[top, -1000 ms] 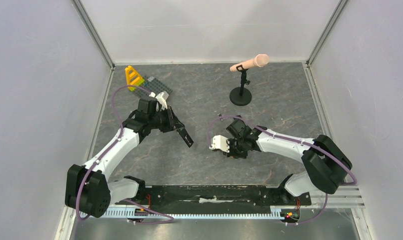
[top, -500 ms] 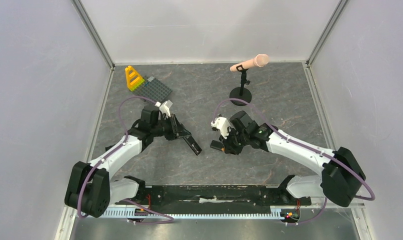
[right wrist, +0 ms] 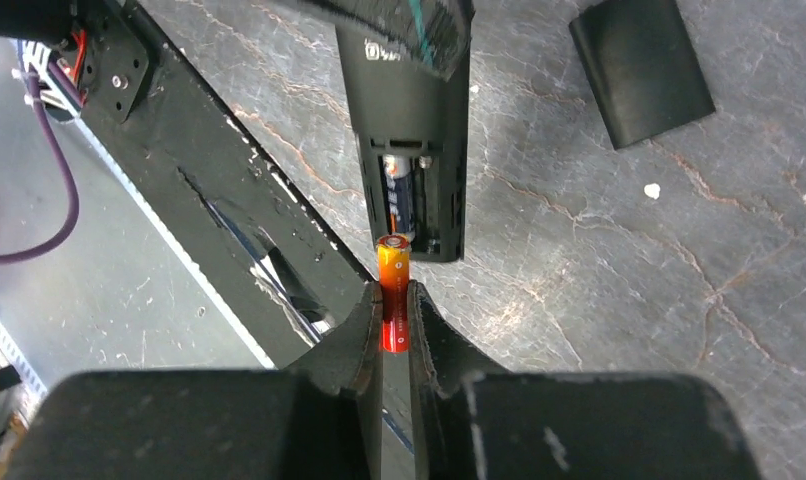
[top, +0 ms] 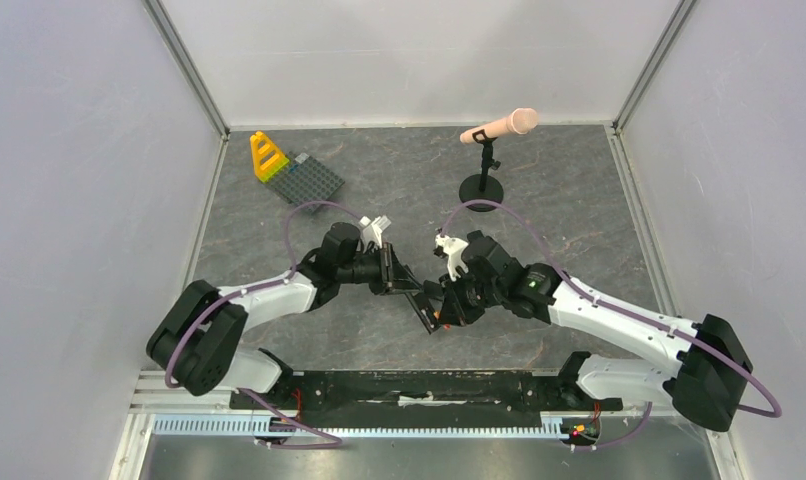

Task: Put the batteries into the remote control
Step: Load the battery into the remote control.

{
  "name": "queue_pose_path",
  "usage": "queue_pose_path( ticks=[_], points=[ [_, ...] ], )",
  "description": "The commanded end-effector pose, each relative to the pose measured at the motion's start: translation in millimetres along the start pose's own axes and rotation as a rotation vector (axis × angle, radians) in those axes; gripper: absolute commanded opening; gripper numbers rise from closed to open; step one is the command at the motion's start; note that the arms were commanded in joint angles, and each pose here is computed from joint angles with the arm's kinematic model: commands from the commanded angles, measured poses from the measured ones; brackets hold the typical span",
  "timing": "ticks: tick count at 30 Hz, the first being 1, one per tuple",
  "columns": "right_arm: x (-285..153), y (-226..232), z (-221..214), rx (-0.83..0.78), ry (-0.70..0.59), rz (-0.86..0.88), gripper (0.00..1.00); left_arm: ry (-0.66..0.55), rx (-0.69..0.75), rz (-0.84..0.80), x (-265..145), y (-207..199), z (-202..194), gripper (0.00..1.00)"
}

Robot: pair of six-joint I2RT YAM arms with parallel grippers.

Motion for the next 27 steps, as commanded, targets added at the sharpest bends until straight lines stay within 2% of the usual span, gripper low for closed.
queue_pose_path(
  ticks=[1,17,27],
  points=[
    [2,0,6,0.092,-0.041,-0.079,0.00,-0.041,-0.030,-0.090,13,-20,8,0.02],
    [7,1,22,0.058,-0.044,-0.216,0.00,-0.040,-0.058,-0.117,9,-28,1,0.02],
    [9,-7,11,0.051,-0.006,-0.250,0.00,-0.059,-0.062,-0.115,9,-30,6,0.02]
  ],
)
Point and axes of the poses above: each gripper's point midway between its finger pads, its own x axis out along the fingers, its own y axis along the line the jaws close on, z = x × y, the point moved 1 cm from there along -x, back along the fingers, and after that the axes turned 15 degrees about x, right-handed, at the moved point
